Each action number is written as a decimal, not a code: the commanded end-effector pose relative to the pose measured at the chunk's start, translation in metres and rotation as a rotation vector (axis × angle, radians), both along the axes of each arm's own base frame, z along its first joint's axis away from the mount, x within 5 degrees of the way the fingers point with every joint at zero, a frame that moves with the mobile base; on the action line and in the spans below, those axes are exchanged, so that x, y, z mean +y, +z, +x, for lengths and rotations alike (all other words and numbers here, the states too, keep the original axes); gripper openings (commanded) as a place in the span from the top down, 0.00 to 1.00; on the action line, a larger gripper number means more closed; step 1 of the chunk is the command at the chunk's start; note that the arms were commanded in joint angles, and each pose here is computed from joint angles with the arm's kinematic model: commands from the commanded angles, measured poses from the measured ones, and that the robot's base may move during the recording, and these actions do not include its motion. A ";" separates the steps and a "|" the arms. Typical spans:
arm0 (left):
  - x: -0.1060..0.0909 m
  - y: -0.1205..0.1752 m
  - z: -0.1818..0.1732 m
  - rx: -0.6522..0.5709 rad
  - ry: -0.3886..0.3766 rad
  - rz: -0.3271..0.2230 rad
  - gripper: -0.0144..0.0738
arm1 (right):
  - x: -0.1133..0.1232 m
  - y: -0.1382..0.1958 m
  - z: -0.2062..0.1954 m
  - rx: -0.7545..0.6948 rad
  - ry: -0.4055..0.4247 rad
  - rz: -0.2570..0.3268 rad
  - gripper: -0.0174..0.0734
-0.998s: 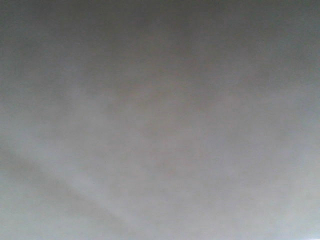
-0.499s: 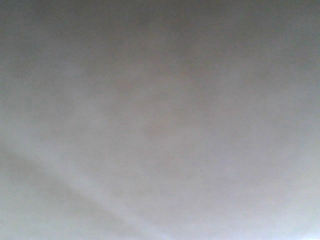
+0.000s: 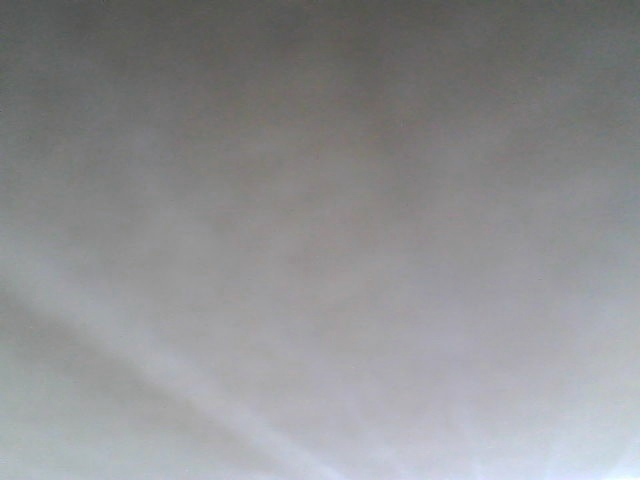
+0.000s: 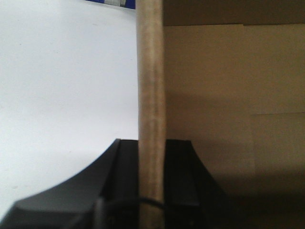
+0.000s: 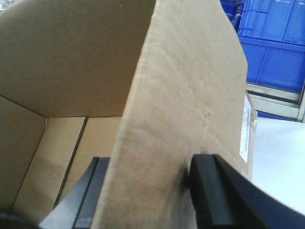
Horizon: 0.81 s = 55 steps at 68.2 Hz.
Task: Grab box from left shelf to table start
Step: 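Carry the box with both grippers toward the white table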
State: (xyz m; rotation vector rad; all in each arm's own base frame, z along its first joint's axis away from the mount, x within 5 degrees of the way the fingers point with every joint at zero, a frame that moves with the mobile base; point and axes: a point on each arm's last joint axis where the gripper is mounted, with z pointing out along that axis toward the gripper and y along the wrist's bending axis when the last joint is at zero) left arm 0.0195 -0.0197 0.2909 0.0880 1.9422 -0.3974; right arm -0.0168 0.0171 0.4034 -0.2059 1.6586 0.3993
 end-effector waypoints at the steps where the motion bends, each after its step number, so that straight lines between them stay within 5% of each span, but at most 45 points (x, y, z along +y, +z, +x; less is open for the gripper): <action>1: 0.003 0.002 0.002 -0.012 0.017 0.052 0.94 | 0.001 0.013 -0.003 -0.064 0.016 0.057 0.74; 55: 0.003 0.003 0.003 -0.020 0.016 0.044 0.94 | 0.001 0.012 -0.003 -0.055 0.018 0.052 0.74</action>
